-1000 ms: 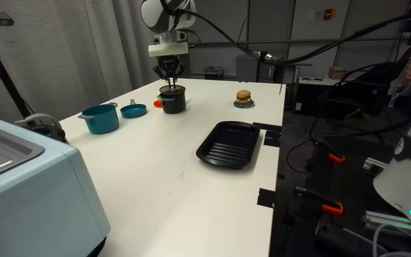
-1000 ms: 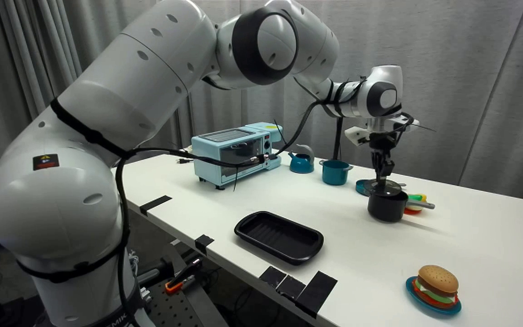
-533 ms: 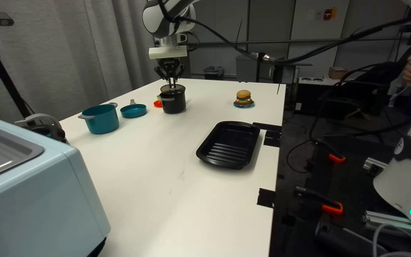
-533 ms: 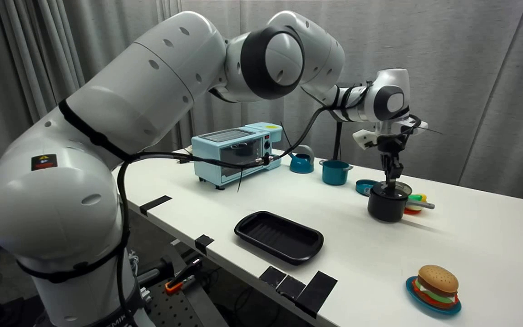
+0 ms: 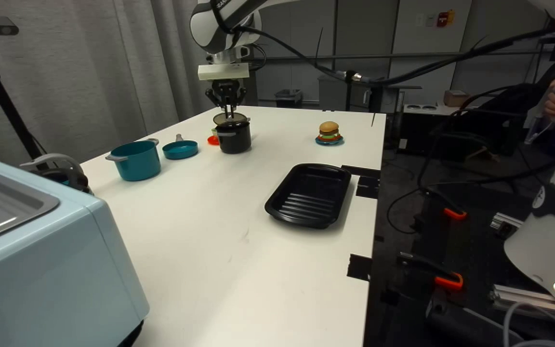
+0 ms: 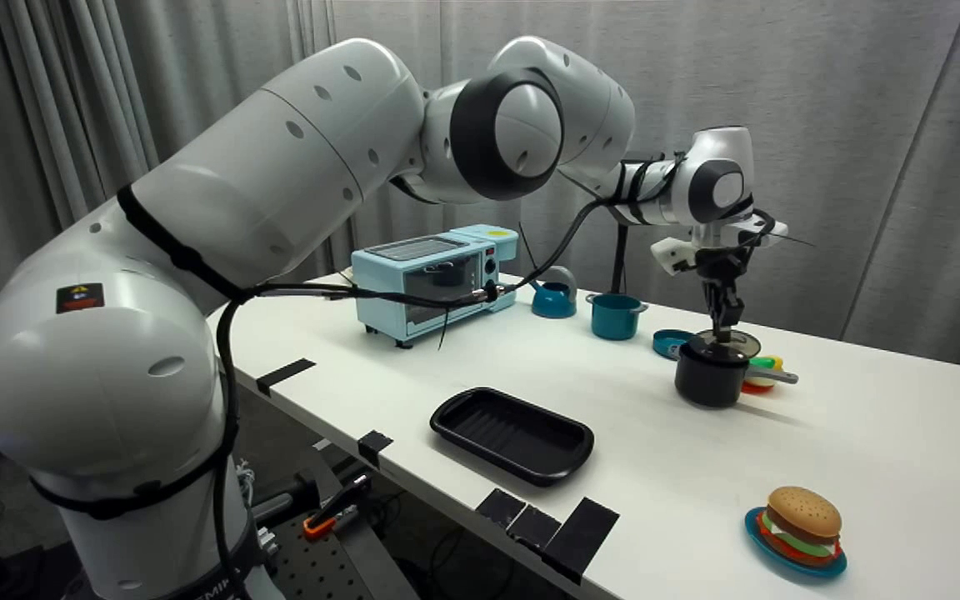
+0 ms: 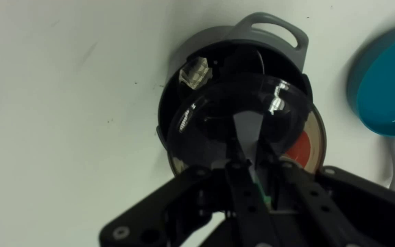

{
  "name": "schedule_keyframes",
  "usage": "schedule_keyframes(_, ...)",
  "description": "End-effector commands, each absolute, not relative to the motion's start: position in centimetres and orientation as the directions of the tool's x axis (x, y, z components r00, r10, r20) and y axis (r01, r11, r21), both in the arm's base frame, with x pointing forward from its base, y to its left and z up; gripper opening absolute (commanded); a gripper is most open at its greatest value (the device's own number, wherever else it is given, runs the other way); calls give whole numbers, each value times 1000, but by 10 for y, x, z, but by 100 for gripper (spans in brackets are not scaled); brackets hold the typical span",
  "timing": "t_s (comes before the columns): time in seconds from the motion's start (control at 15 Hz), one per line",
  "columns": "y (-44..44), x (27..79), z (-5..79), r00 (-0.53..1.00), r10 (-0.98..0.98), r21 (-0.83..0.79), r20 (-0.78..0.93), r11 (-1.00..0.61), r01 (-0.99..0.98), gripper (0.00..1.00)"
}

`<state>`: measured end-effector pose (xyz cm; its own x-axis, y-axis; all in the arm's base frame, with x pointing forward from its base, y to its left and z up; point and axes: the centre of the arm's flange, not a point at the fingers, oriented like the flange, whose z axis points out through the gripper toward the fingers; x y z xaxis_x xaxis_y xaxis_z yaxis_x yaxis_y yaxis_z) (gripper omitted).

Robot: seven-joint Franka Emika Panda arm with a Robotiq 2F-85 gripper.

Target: Put the black lid on top of the black pot

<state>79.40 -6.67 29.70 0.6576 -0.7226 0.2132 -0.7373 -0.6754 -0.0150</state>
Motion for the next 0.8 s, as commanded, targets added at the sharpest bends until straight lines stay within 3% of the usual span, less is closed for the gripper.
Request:
schedule_keyframes(0.0,-70,817,298,651,-730,-17,207,-668,-744,4)
schedule_keyframes(0.07,-70,817,296,653,-730,-13,200,-668,-744,40)
schedule_keyframes(0.13,-70,816,296,654,-731,-13,195,-669,-744,41)
schedule_keyframes(0.27,-72,814,296,657,-730,-11,188,-670,-742,54)
schedule_keyframes(0.6,-79,797,302,658,-732,-27,177,-672,-740,94)
schedule_keyframes(0.73,-82,788,308,658,-732,-32,179,-672,-739,100)
